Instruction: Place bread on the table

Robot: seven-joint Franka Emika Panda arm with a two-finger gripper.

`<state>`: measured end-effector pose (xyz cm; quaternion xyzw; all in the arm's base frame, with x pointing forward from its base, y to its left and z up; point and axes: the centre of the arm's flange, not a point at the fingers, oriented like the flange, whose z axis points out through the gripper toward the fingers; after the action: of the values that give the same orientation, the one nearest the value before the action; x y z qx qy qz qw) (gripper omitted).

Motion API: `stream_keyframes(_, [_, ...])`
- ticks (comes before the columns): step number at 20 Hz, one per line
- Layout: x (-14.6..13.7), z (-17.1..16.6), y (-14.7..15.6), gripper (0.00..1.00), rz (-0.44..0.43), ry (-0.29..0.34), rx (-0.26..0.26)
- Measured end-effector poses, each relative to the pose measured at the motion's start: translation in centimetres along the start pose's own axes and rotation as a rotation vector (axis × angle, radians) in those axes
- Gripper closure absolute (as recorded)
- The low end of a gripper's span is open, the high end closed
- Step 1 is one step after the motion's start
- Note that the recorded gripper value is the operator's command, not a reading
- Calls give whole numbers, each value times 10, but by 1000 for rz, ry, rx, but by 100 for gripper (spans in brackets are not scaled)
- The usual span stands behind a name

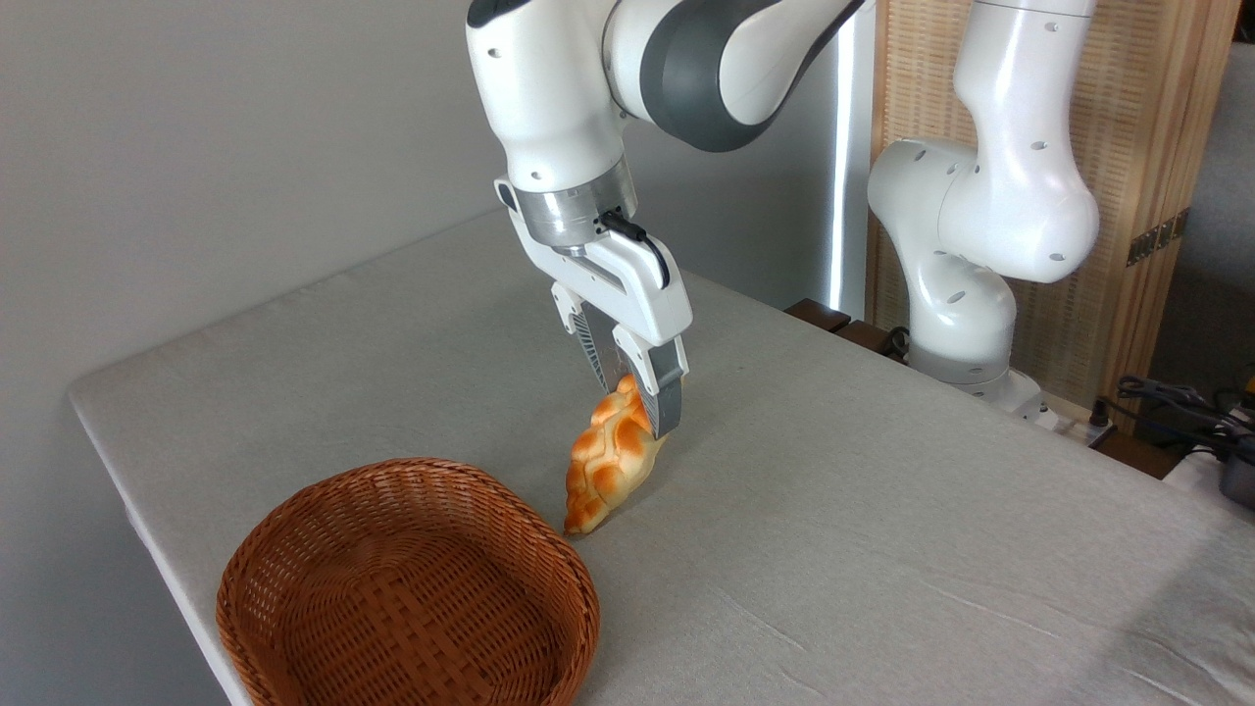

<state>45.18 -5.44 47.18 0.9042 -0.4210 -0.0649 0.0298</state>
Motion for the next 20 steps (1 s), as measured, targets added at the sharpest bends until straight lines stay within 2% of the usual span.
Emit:
stream_keyframes(6, [4,-24,-3,0,1,-16,-15])
stream_keyframes(13, [9,-24,-8,0,1,-17,-17])
stream_keyframes(16, [20,-66,-17,0,-3,37,31])
stream_keyframes(20, [45,-140,-32,0,-68,132,84])
